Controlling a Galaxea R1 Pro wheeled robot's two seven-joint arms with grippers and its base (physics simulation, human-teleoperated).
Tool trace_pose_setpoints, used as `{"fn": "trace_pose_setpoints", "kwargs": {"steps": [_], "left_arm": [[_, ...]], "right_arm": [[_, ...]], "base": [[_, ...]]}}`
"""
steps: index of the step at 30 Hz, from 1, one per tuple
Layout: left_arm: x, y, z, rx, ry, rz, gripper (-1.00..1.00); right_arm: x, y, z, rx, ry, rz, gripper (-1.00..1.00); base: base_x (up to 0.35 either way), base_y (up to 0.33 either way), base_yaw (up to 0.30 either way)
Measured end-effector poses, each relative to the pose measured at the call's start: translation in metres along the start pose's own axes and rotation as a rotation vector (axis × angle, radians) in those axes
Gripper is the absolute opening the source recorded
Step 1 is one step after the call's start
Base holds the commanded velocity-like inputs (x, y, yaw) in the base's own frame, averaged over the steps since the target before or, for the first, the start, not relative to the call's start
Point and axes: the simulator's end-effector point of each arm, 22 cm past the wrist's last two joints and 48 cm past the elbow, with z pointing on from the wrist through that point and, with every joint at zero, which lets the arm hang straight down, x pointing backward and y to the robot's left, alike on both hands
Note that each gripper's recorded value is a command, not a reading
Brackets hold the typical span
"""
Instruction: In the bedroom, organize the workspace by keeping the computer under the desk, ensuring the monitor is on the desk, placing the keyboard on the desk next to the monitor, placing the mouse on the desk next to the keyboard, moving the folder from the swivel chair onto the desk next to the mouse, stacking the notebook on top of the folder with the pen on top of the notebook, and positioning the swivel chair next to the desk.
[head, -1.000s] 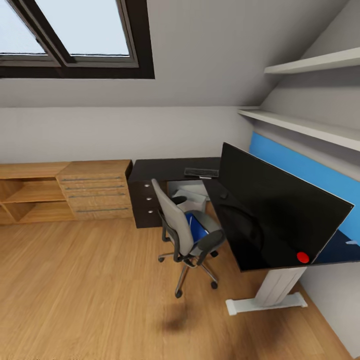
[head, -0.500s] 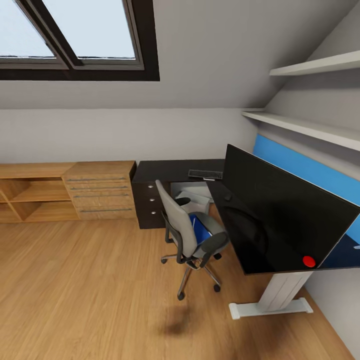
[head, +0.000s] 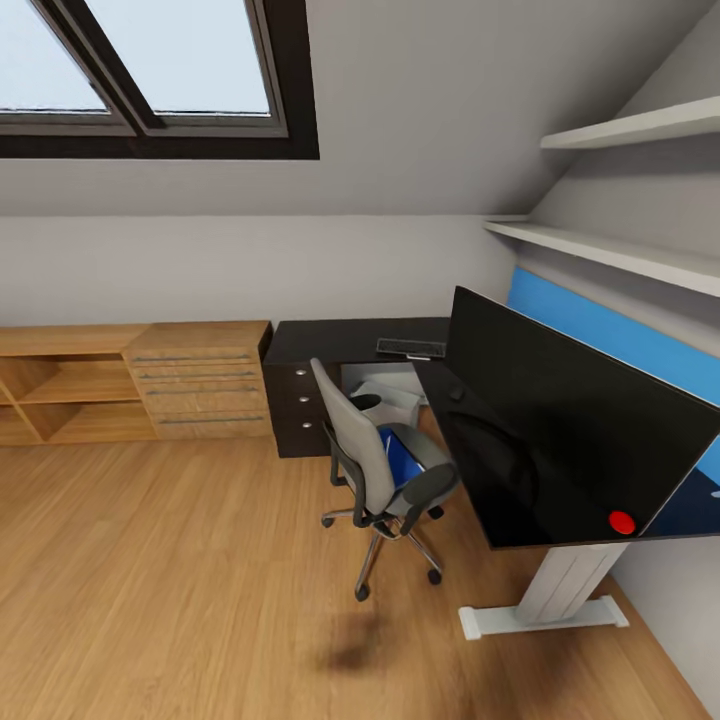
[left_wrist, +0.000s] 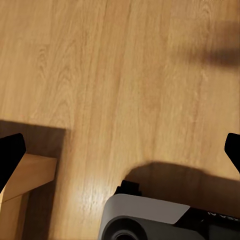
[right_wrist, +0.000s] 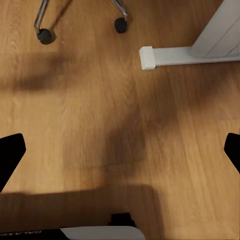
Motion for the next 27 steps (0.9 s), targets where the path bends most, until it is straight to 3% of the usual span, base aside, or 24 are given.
{"fn": "trace_pose_setpoints", "kwargs": {"steps": [5,10,12,22,27], "left_arm": [[0.005,-0.011,0.002,0.013,0.015,-0.001,1.00],[0.025,-0.035,0.002,0.032,0.123,0.012,1.00],[0.027,-0.039,0.003,0.032,0.136,0.010,1.00],[0.016,-0.046,0.015,0.033,0.123,-0.021,1.00],[0.020,-0.046,0.020,0.022,0.135,-0.078,1.00]], "right_arm": [[0.002,-0.014,0.006,0.016,0.000,-0.011,1.00],[0.002,-0.032,0.012,0.037,-0.007,-0.023,1.00],[0.002,-0.032,0.014,0.036,-0.008,-0.026,1.00],[0.007,-0.029,0.023,0.031,-0.006,-0.026,1.00],[0.008,-0.030,0.028,0.034,-0.010,-0.019,1.00]], "base": [[0.000,0.000,0.000],[0.000,0.000,0.000],[0.000,0.000,0.000],[0.000,0.000,0.000],[0.000,0.000,0.000]]}}
